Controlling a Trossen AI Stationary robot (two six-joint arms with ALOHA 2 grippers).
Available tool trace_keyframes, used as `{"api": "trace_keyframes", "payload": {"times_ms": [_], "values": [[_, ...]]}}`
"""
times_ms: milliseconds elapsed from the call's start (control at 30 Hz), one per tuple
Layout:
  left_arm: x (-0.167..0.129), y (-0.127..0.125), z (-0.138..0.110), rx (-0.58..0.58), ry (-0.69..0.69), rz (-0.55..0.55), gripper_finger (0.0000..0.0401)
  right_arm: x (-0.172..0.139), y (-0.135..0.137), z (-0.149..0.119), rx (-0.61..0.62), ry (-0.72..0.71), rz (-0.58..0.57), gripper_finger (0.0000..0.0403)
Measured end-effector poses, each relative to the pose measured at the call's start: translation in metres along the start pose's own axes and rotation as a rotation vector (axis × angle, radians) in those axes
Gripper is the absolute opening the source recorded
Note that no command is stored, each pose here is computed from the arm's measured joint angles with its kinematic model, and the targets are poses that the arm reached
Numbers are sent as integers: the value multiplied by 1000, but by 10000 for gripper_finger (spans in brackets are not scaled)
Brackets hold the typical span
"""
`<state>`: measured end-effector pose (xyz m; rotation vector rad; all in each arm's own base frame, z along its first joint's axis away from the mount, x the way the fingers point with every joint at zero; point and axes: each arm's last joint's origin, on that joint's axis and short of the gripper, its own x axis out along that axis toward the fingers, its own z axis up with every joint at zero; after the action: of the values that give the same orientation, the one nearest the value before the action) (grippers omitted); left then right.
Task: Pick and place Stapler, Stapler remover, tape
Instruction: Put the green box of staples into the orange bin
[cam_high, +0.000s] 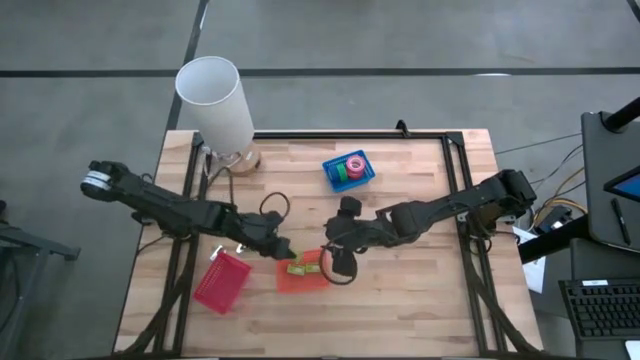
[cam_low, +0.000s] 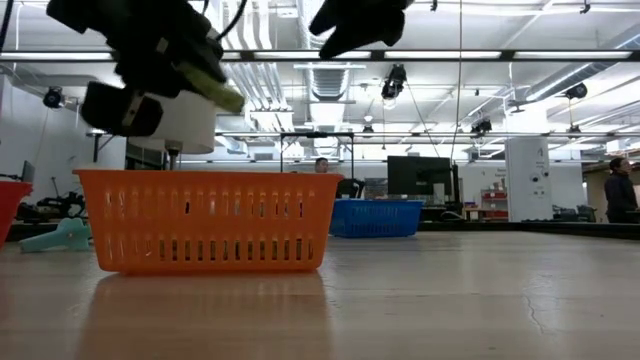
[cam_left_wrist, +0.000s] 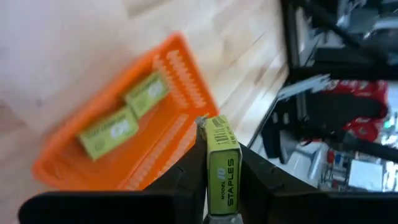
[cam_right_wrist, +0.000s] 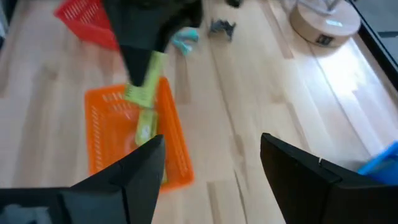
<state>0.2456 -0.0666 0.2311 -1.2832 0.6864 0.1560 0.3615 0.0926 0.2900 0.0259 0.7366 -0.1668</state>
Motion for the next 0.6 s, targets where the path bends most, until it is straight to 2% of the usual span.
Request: {"api": "trace_keyframes", "payload": {"times_ms": [167, 400, 600], "values": [[24, 2, -7, -18, 42, -13, 68, 1, -3, -7, -21, 41, -49, 242], [46, 11, -6, -81, 73, 6, 62, 3, -5, -12, 30, 58, -72, 230], [53, 13, -7, -99, 118, 21, 99, 4, -6, -13, 34, 61, -80, 226]]}}
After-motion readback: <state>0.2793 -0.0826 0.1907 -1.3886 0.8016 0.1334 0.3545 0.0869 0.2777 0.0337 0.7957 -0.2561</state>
